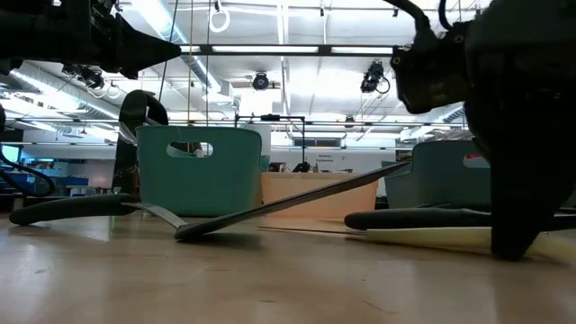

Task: Pick & Place Kitchen Items
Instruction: Put the yellow knife into the orange bin, then put the top black spoon into the blue bin

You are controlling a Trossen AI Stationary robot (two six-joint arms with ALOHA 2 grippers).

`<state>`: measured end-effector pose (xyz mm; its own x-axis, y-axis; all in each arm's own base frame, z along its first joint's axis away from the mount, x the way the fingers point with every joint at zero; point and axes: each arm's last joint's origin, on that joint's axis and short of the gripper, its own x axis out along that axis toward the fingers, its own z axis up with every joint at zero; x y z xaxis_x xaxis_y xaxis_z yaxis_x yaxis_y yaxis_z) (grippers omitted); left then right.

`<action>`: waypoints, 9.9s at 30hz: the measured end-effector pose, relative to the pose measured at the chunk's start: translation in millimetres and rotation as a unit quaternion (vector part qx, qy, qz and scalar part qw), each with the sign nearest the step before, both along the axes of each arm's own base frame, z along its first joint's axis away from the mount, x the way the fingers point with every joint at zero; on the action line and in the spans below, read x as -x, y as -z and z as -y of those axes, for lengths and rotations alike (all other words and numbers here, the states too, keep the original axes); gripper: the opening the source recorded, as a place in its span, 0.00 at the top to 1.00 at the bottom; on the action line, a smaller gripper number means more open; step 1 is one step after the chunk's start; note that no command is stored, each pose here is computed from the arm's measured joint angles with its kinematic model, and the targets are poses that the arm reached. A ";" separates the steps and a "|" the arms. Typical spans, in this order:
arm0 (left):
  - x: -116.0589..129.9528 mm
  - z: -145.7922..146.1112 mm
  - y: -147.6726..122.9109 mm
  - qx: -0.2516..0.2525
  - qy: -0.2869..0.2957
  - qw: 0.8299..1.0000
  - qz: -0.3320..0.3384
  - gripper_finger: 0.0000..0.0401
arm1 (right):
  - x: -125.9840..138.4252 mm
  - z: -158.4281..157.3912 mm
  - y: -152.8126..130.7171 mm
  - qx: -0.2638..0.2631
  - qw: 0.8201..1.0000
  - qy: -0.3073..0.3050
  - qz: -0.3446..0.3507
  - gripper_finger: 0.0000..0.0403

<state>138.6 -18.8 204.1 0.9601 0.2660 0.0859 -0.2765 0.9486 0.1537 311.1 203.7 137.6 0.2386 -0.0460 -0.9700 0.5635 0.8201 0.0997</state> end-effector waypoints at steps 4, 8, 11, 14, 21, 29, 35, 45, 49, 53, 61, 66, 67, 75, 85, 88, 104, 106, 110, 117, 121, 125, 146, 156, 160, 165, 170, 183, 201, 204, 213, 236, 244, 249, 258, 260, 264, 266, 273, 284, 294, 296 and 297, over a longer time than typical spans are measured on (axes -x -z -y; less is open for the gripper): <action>0.0 0.0 0.0 0.000 0.000 1.000 0.000 0.93 | 1.6 0.9 -9.1 0.003 1.000 0.003 0.013 0.79; 0.0 0.0 0.0 -0.002 0.000 1.000 0.000 0.93 | 1.1 0.8 -9.4 0.006 1.000 0.002 0.017 0.79; 0.0 0.1 0.0 -0.002 0.002 1.000 0.000 0.93 | 1.1 1.5 -10.4 0.015 1.000 0.006 0.024 0.79; -0.1 0.4 -0.1 -0.003 0.006 1.000 0.000 0.93 | 3.2 3.5 -17.3 0.022 0.999 0.009 0.028 0.79; -0.2 0.8 0.1 -0.013 0.013 1.000 -0.003 0.93 | 23.1 11.9 -58.6 0.095 0.992 0.017 0.078 0.79; -0.2 0.7 0.6 -0.017 0.011 1.000 -0.007 0.94 | 62.0 21.4 -142.0 0.197 0.947 -0.047 0.251 0.79; -0.3 0.7 0.7 -0.020 0.011 1.000 -0.008 0.94 | 102.0 51.8 -175.0 0.231 0.894 -0.086 0.374 0.79; -0.3 0.7 0.9 -0.023 0.011 1.000 -0.010 0.96 | 131.6 107.8 -107.8 0.137 0.750 -0.180 0.621 0.79; -0.3 0.7 1.0 -0.035 0.009 0.999 -0.014 0.98 | 141.2 122.3 -82.4 0.152 0.755 -0.159 0.617 0.79; -0.3 0.5 1.6 -0.038 0.006 0.999 -0.017 0.98 | 149.0 127.7 -72.7 0.171 0.747 -0.153 0.625 0.79; -0.6 1.3 4.1 -0.036 0.019 0.999 -0.029 0.94 | 156.3 133.1 -58.4 0.187 0.749 -0.139 0.620 0.79; -0.8 2.2 3.6 -0.027 0.035 0.999 -0.023 0.95 | 147.7 138.2 -72.8 0.213 0.759 -0.078 0.611 0.79; -0.7 2.1 2.4 -0.026 0.034 0.999 -0.017 0.96 | 141.4 139.2 -83.0 0.222 0.764 -0.074 0.601 0.79; -0.3 2.0 -1.5 -0.025 0.033 0.999 0.003 0.97 | 87.8 191.1 -172.0 0.240 0.908 0.079 0.334 0.79; -0.3 2.0 -1.9 -0.025 0.033 0.999 0.005 0.97 | 3.0 272.0 -139.7 0.167 0.950 0.107 0.241 0.79; -0.3 2.0 -1.9 -0.025 0.033 0.999 0.005 0.97 | -11.3 287.8 -109.1 0.152 0.957 0.134 0.208 0.79; -0.2 2.0 -1.9 -0.025 0.033 0.999 0.005 0.97 | -32.8 298.1 -39.7 0.034 0.968 0.209 0.133 0.79; -0.3 2.0 -1.9 -0.025 0.033 0.999 0.005 0.96 | -30.9 300.1 -38.9 0.034 0.968 0.216 0.125 0.79; -0.3 2.0 -1.9 -0.025 0.033 0.999 0.005 0.97 | -29.2 300.6 -38.1 0.026 0.969 0.217 0.117 0.79; -0.2 2.0 -2.2 -0.024 0.033 0.999 0.006 0.98 | -28.8 301.9 -37.8 0.000 0.971 0.208 0.118 0.79; -0.2 2.0 -2.3 -0.024 0.033 0.999 0.007 0.97 | -28.8 304.1 -35.9 0.007 0.973 0.200 0.114 0.79; -0.2 2.0 -2.3 -0.024 0.032 0.999 0.007 0.97 | -31.9 307.5 -28.3 0.020 0.976 0.186 0.112 0.79; -0.1 0.7 -1.2 -0.023 0.011 1.000 0.000 0.97 | -38.4 323.3 2.4 0.016 0.978 0.184 0.097 0.78; -0.1 0.7 -0.9 -0.024 0.011 1.000 -0.002 0.97 | -39.1 326.7 -4.1 0.036 0.976 0.183 0.116 0.62; -0.1 0.7 -0.9 -0.028 0.010 1.000 -0.003 0.97 | -37.8 324.8 -24.7 0.061 0.977 0.144 0.143 0.62; -0.1 0.7 -0.8 -0.034 0.010 0.999 -0.004 0.97 | -30.4 306.2 -81.4 0.145 0.964 0.075 0.209 0.66; -0.1 0.7 -0.8 -0.034 0.010 0.999 -0.005 0.97 | -15.9 251.3 -165.5 0.247 0.898 -0.054 0.360 0.77; -0.1 0.7 -0.8 -0.034 0.009 0.999 -0.005 0.96 | 127.1 164.0 -188.2 0.291 0.705 -0.171 0.624 0.99; -0.1 0.7 -0.8 -0.034 0.009 0.999 -0.005 0.96 | 153.0 162.7 -99.3 0.255 0.794 -0.048 0.550 0.99; -0.1 0.7 -0.8 -0.035 0.009 0.999 -0.005 0.96 | 144.4 160.1 -115.6 0.238 0.861 -0.041 0.448 0.96; -0.3 0.7 1.6 -0.038 0.010 0.999 -0.017 0.96 | 107.2 140.0 -125.9 0.128 0.983 0.021 0.126 0.78; -0.4 0.8 2.1 -0.038 0.010 0.999 -0.020 0.96 | 100.4 127.2 -33.1 0.068 0.984 0.106 -0.126 0.44; -0.4 0.8 2.1 -0.038 0.010 0.999 -0.020 0.96 | 117.2 133.4 0.7 0.051 0.983 0.113 -0.134 0.49; -0.4 0.8 2.1 -0.038 0.010 0.999 -0.020 0.96 | 119.7 135.7 8.6 0.047 0.985 0.114 -0.117 0.57; -0.4 0.8 2.1 -0.038 0.010 0.999 -0.020 0.96 | 117.2 138.1 9.4 0.056 0.989 0.079 -0.111 0.79; -0.4 0.7 2.1 -0.038 0.010 0.999 -0.020 0.96 | 116.3 138.0 9.5 0.059 0.989 0.079 -0.106 0.87; -0.4 0.8 2.1 -0.038 0.010 0.999 -0.020 0.96 | 115.3 138.2 10.0 0.059 0.990 0.084 -0.098 0.88; -0.4 0.8 2.1 -0.038 0.010 0.999 -0.020 0.96 | 115.2 138.1 9.6 0.056 0.989 0.092 -0.096 0.88; -0.4 0.7 2.1 -0.038 0.010 0.999 -0.020 0.96 | 107.8 126.9 -9.3 0.036 0.993 0.105 -0.035 0.90; -0.4 0.8 2.1 -0.037 0.010 0.999 -0.019 0.96 | 75.1 111.3 -109.6 0.053 0.984 0.030 0.167 0.90; -0.4 0.8 2.1 -0.036 0.010 0.999 -0.019 0.96 | 100.0 159.4 -218.3 0.262 0.896 0.063 0.353 0.90; -0.4 0.8 2.1 -0.036 0.011 0.999 -0.019 0.96 | 112.9 175.6 -225.8 0.294 0.886 0.093 0.347 0.90; -0.4 0.8 2.0 -0.036 0.010 0.999 -0.019 0.96 | 117.2 184.2 -228.0 0.308 0.882 0.110 0.340 0.90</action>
